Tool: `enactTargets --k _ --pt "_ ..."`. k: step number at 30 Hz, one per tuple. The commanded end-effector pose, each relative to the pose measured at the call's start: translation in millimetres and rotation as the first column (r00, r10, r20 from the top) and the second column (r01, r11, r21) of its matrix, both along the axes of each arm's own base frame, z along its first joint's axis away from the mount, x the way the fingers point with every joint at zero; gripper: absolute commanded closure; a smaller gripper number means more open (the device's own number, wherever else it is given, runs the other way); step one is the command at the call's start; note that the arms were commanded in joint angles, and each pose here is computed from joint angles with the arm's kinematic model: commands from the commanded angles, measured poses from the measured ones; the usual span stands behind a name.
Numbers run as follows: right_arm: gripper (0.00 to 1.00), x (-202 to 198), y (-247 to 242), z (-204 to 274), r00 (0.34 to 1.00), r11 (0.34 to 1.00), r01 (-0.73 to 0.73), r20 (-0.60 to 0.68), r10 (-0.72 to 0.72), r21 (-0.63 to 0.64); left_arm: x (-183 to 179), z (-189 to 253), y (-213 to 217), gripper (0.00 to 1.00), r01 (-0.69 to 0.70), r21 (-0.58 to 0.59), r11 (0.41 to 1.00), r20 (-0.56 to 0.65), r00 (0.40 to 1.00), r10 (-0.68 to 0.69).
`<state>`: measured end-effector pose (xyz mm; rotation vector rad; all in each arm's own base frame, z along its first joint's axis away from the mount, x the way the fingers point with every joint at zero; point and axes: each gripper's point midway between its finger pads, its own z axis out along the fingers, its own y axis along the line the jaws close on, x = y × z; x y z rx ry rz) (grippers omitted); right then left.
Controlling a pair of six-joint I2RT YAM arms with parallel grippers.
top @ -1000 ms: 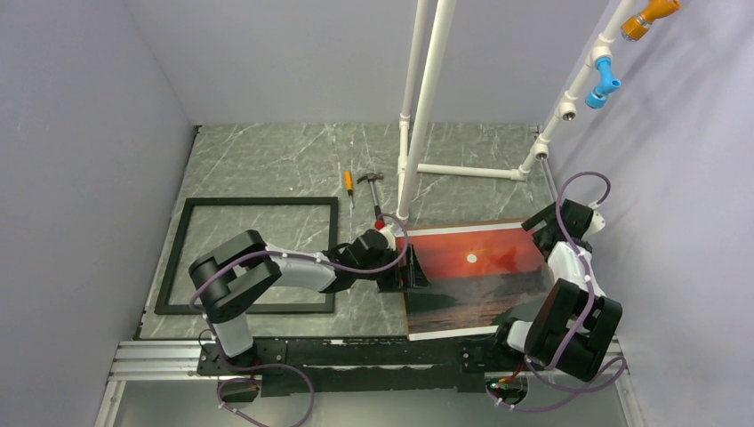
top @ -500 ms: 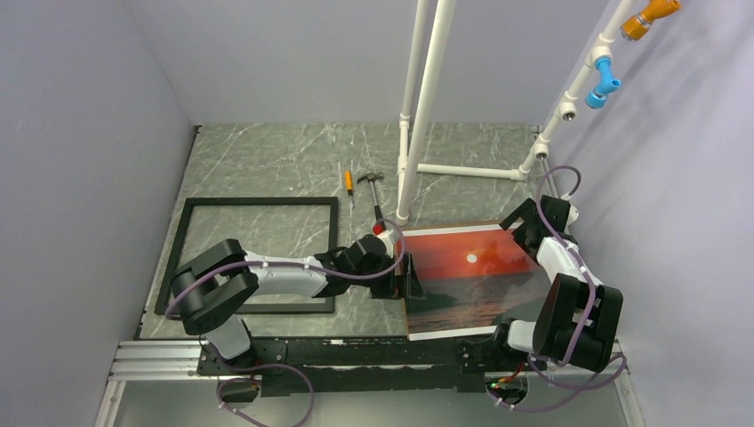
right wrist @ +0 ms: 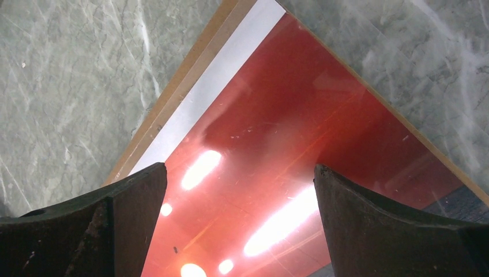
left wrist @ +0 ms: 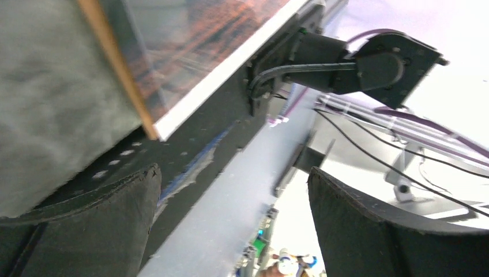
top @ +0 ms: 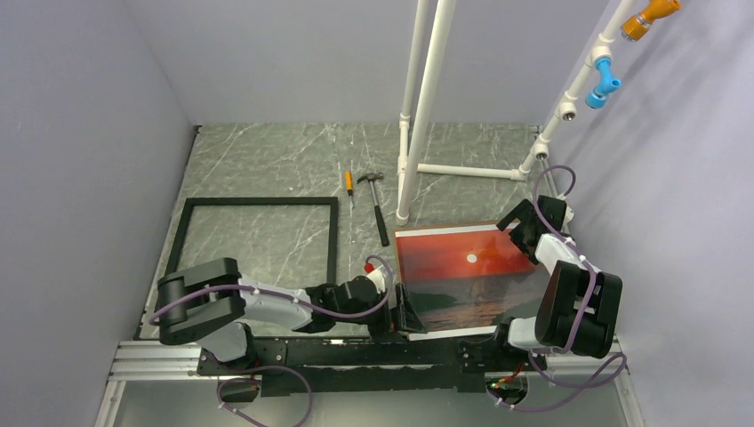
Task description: Take the photo out of the frame
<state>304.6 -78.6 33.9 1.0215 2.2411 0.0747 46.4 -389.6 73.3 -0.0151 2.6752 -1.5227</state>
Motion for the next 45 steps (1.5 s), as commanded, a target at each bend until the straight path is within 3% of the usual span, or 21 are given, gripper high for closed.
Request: enactTargets --k 1,9,14,18,36,45 --pt "0.01 12 -1 9 0.998 1.0 -0.021 0.058 0.022 -0.014 -10 38 -37 0.01 -0.062 -0.204 0.977 -0.093 0.995 0.044" --pt "0.01 11 1 13 0.996 0.999 -0.024 0.084 0.026 -0.024 -18 14 -38 0.03 -0.16 -0.167 0.973 -0.175 0.976 0.13" --pt "0.01 10 1 14 0.996 0.999 -0.024 0.089 0.026 -0.026 -1 4 -22 0.03 -0.295 -0.09 0.951 -0.101 0.953 0.286" --pt "0.01 10 0 15 0.995 0.999 -0.023 0.095 0.025 -0.028 11 11 -21 0.03 -0.351 -0.094 0.932 -0.016 0.936 0.351" --pt "0.01 10 0 15 0.995 0.999 -0.019 0.102 0.021 -0.027 -4 -8 -24 0.05 -0.37 0.012 0.929 -0.087 0.925 0.37" --pt "0.01 10 0 17 0.994 0.999 -0.02 0.109 0.023 -0.03 2 -6 -32 0.13 -0.384 -0.03 0.923 -0.069 0.922 0.381"
